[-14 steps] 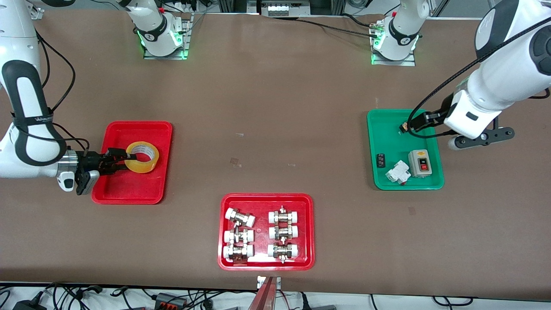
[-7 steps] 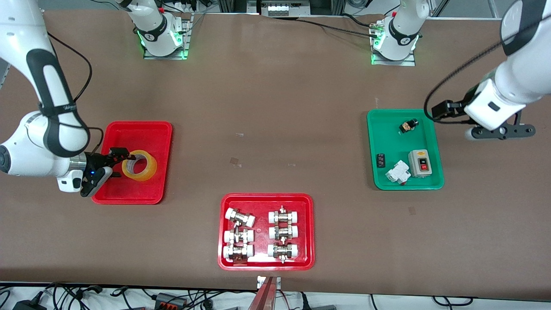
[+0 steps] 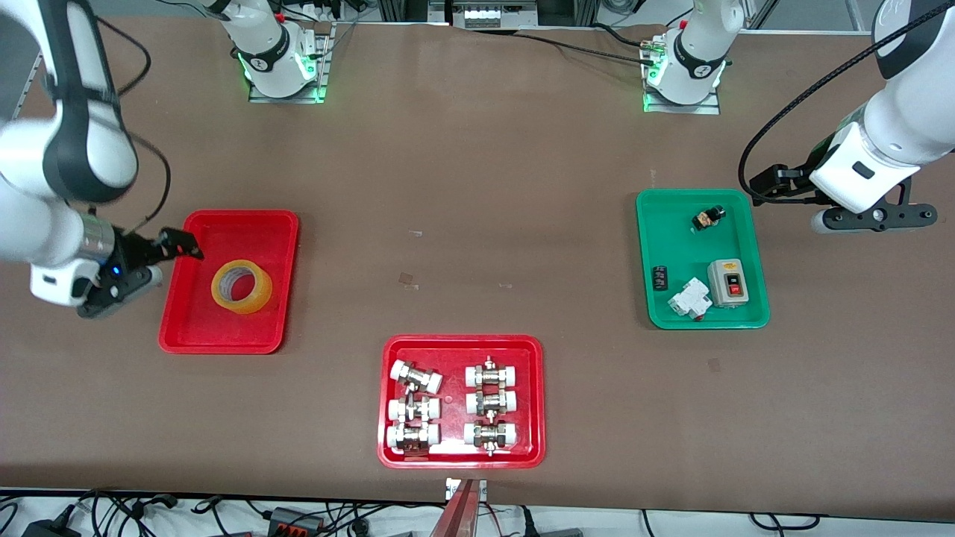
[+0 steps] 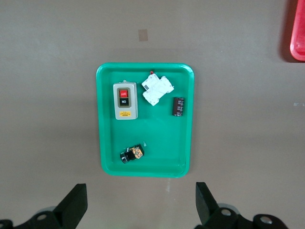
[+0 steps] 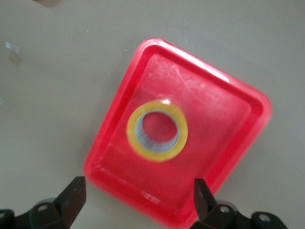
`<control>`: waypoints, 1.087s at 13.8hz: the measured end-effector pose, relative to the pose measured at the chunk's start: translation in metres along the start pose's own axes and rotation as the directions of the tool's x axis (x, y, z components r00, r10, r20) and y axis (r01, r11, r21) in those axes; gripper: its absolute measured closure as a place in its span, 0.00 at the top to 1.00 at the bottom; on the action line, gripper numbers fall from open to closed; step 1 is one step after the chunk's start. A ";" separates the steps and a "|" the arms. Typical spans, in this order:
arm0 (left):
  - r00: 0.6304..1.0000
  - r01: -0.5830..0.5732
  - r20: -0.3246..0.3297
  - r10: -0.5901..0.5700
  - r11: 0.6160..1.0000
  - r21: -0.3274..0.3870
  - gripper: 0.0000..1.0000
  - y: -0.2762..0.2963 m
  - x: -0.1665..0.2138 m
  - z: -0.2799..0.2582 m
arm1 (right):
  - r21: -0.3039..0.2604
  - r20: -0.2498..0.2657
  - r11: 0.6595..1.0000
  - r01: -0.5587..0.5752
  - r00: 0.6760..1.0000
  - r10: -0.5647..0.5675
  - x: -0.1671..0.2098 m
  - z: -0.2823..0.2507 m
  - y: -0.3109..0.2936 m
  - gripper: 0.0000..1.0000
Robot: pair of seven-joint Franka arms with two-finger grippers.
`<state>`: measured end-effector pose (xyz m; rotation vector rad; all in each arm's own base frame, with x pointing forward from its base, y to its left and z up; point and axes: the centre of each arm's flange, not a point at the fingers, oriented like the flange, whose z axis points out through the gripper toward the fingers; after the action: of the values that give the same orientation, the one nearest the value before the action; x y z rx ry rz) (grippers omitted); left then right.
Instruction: Left arm passes tape to right arm into tray
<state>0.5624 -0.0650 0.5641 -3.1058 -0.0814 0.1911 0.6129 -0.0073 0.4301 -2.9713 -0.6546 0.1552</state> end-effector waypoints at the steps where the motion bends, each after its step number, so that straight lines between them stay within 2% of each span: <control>1: 1.000 0.003 0.003 -0.003 1.000 -0.018 1.00 0.000 0.000 0.000 | -0.020 0.004 0.998 -0.066 0.998 0.066 -0.007 -0.026 -0.022 1.00; 3: 1.000 0.010 0.001 -0.010 0.999 -0.042 1.00 -0.001 0.000 -0.003 | -0.042 -0.002 0.986 -0.163 0.987 0.163 -0.023 -0.070 -0.061 1.00; 8: 1.000 0.014 -0.005 -0.014 0.999 -0.053 1.00 -0.003 0.001 -0.007 | -0.064 -0.056 0.969 -0.237 0.971 0.234 -0.055 -0.138 -0.099 1.00; 12: 1.000 0.013 -0.005 -0.013 0.998 -0.054 1.00 -0.003 0.001 -0.007 | -0.055 -0.094 0.942 -0.332 0.941 0.326 -0.048 -0.163 -0.090 1.00; 15: 1.000 0.012 -0.005 -0.013 0.998 -0.054 1.00 -0.003 0.001 -0.007 | -0.062 -0.103 0.917 -0.395 0.916 0.387 -0.045 -0.165 -0.088 1.00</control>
<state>0.5638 -0.0619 0.5712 -3.1585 -0.1076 0.1835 0.5557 0.0412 0.6070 -3.1292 -0.0475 0.0224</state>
